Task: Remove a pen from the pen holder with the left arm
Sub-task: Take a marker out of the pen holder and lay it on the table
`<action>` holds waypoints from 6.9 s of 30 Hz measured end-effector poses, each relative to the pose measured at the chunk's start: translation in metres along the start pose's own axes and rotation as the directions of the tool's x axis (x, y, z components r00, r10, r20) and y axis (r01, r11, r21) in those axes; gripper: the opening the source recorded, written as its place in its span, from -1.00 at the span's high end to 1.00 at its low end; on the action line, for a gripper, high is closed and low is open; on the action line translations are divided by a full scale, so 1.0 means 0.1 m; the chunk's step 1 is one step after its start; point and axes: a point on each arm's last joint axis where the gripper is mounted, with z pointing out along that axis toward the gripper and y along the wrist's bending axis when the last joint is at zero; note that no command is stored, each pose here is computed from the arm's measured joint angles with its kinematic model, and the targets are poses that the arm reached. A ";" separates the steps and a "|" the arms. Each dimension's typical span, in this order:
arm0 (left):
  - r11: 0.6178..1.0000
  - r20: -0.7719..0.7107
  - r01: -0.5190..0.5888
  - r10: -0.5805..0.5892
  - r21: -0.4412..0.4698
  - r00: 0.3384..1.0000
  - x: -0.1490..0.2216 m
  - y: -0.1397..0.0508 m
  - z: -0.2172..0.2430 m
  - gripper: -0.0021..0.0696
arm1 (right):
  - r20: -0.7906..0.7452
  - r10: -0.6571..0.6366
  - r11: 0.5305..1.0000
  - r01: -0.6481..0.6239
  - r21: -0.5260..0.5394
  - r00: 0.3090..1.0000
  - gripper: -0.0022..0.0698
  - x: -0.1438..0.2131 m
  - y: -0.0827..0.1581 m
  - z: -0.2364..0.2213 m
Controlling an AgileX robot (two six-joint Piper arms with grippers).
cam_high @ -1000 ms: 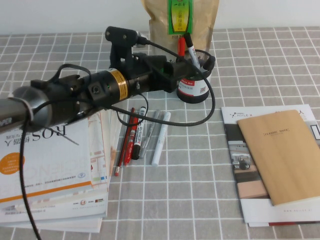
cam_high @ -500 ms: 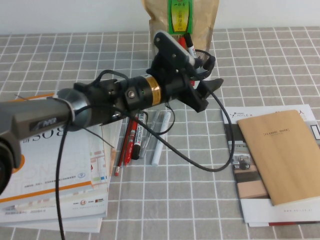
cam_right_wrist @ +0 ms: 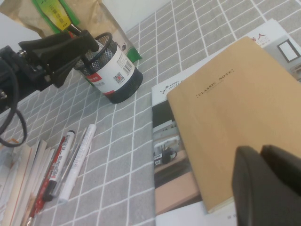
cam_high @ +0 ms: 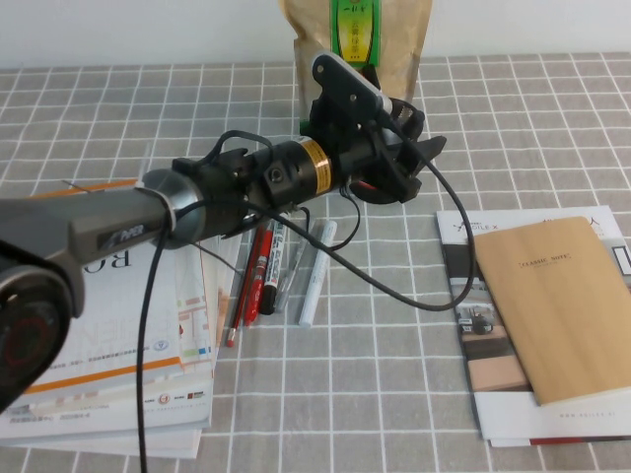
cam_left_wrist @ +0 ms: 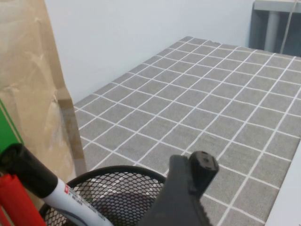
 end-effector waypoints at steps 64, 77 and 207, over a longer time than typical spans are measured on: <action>0.981 0.130 0.067 -0.044 -0.183 0.991 -1.19 0.36 -0.37 0.60 | 0.002 0.000 1.000 0.000 0.000 1.000 0.97 0.00 0.00 0.00; 0.901 -0.168 0.083 -0.169 -0.425 0.971 -1.38 0.34 -1.14 0.60 | 0.002 0.000 1.000 0.000 0.000 1.000 0.97 0.00 0.00 0.00; 0.491 -0.014 0.116 -0.253 -0.864 0.967 0.80 -1.33 -4.20 0.94 | 0.002 0.000 1.000 0.000 0.000 1.000 0.97 0.00 0.00 0.00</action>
